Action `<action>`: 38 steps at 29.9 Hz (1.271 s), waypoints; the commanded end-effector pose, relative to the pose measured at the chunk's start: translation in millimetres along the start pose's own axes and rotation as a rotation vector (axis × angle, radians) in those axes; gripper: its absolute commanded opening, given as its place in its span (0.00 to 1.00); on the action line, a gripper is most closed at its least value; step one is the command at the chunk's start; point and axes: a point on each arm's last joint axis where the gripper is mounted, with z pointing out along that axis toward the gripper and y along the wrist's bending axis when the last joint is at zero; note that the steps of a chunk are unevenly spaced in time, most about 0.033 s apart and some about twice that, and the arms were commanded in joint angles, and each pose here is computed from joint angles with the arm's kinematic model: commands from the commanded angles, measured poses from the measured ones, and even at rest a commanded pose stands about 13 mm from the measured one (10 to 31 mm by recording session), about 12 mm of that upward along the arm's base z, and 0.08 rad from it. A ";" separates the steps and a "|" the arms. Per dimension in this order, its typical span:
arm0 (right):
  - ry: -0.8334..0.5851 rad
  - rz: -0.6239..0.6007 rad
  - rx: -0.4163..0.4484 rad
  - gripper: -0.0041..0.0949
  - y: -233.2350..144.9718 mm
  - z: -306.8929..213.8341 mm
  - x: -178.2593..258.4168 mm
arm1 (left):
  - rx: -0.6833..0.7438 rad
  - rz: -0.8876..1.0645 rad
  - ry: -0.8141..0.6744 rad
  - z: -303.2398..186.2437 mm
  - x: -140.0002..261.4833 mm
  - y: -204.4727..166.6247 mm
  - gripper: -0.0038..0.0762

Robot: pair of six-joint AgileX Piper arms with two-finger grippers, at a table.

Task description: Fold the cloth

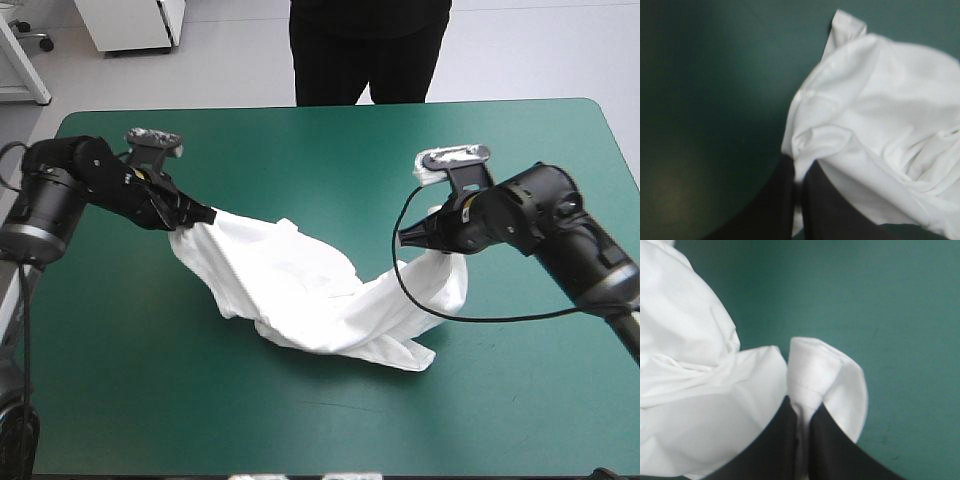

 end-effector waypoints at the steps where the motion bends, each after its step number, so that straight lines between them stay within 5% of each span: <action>1: -0.247 -0.022 -0.024 0.02 -4.3 -72.1 -14.2 | -0.006 0.039 -0.233 -76.0 -5.8 -19.1 0.04; 12: -0.742 -0.109 0.059 0.02 -20.6 -200.8 -32.6 | 0.039 0.125 -0.840 -208.6 -12.4 -53.8 0.04; 24: -1.321 -0.213 0.050 0.02 -22.3 -305.7 -32.1 | 0.104 0.242 -1.439 -324.4 7.2 -85.1 0.04; 33: -1.577 -0.224 0.051 0.02 -27.1 -357.7 -14.3 | 0.112 0.298 -1.770 -384.7 40.4 -99.9 0.04; 38: -1.582 -0.220 0.028 0.02 -27.5 -363.9 -9.5 | 0.108 0.314 -1.790 -390.7 46.4 -102.3 0.04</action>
